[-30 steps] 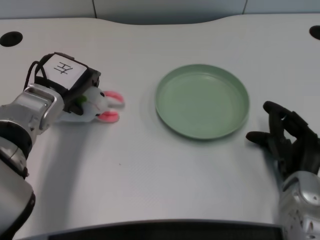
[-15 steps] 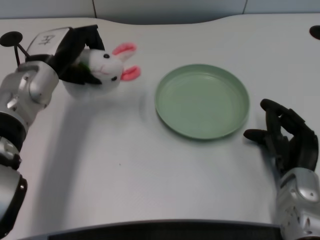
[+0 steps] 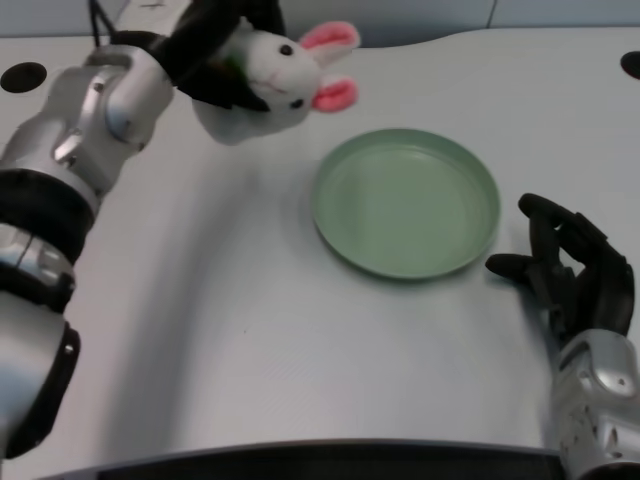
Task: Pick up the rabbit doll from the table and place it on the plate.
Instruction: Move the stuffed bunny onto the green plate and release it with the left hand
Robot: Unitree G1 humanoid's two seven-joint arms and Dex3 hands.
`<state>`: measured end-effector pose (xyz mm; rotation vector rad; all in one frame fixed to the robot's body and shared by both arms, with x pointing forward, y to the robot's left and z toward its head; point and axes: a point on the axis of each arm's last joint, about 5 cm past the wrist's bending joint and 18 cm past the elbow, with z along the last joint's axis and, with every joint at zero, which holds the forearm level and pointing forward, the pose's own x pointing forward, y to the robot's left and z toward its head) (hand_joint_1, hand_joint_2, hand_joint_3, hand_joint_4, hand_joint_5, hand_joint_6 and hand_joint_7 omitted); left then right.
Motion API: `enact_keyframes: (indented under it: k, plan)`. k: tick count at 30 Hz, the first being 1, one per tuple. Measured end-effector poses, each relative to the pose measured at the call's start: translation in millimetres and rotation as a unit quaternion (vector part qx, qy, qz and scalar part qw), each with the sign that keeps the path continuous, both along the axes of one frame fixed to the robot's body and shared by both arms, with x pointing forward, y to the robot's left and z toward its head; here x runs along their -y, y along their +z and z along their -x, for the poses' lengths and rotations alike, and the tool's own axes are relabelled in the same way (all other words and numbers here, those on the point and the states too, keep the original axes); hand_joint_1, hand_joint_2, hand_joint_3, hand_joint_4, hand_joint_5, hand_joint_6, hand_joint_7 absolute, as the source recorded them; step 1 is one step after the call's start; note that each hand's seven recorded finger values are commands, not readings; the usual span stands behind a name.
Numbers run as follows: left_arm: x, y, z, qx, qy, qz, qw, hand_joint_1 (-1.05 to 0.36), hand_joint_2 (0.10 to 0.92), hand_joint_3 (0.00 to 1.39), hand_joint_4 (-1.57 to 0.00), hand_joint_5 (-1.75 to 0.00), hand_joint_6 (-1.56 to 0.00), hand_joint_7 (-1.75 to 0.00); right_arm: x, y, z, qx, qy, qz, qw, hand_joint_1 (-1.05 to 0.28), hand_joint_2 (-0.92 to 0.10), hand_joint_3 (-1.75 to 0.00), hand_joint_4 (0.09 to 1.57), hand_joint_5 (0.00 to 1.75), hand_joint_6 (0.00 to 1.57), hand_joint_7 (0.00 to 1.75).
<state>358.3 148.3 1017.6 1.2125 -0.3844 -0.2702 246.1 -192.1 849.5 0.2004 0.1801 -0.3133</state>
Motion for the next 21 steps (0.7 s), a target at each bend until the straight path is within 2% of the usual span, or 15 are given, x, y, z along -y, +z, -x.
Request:
enact_keyframes:
  k: [1, 7, 10, 11, 13, 15, 17, 21]
  plan:
    - [5.3, -0.6, -0.2, -0.005, -0.005, -0.002, 1.000, -0.10, 0.869, 0.04, -0.68, -1.73, -0.61, -1.52, -0.1, -0.1, 0.0, 0.0008, 0.0002, 0.0004, 1.00000, -0.31, -0.92, -0.27, 0.75, 1.12, 0.78, 0.44]
    - [37.1, -5.9, -0.6, -0.019, -0.045, -0.041, 0.998, -0.10, 0.880, 0.02, -0.71, -1.75, -0.67, -1.51, -1.5, -0.7, 0.0, 0.0001, 0.0017, -0.0010, 1.00000, -0.32, -0.92, -0.26, 0.77, 1.10, 0.78, 0.44]
    - [53.6, -10.2, 0.4, -0.019, -0.061, -0.052, 0.997, -0.10, 0.910, 0.03, -0.68, -1.63, -0.66, -1.35, -3.3, -0.7, -0.2, 0.0006, 0.0041, -0.0015, 0.99999, -0.33, -0.92, -0.25, 0.78, 1.08, 0.79, 0.44]
    - [58.7, -11.8, 0.9, -0.020, -0.066, -0.053, 0.996, -0.11, 0.916, 0.06, -0.69, -1.68, -0.63, -1.46, -4.2, -0.3, -0.2, 0.0020, 0.0049, -0.0020, 0.99998, -0.33, -0.92, -0.25, 0.78, 1.08, 0.79, 0.44]
    - [68.1, -15.5, 2.2, -0.027, -0.075, -0.058, 0.995, -0.10, 0.919, 0.07, -0.74, -1.73, -0.60, -1.67, -5.7, 1.3, -0.7, 0.0074, 0.0055, -0.0034, 0.99995, -0.32, -0.92, -0.25, 0.78, 1.08, 0.80, 0.44]
    - [75.4, -20.0, 3.7, -0.030, -0.081, -0.067, 0.994, -0.13, 0.908, 0.06, -0.72, -1.74, -0.60, -1.60, -6.6, 2.7, -1.2, 0.0114, 0.0051, -0.0037, 0.99991, -0.32, -0.92, -0.26, 0.77, 1.07, 0.78, 0.44]
    - [79.9, -22.7, 4.5, -0.034, -0.084, -0.078, 0.993, -0.13, 0.912, 0.06, -0.72, -1.75, -0.59, -1.62, -7.0, 2.8, -1.1, 0.0113, 0.0047, -0.0031, 0.99992, -0.32, -0.92, -0.26, 0.77, 1.08, 0.79, 0.44]
    - [89.0, -23.1, 5.0, -0.041, -0.084, -0.087, 0.992, -0.13, 0.900, 0.06, -0.76, -1.75, -0.60, -1.73, -8.2, 1.4, 0.6, 0.0092, 0.0042, -0.0062, 0.99993, -0.31, -0.92, -0.26, 0.77, 1.08, 0.79, 0.45]
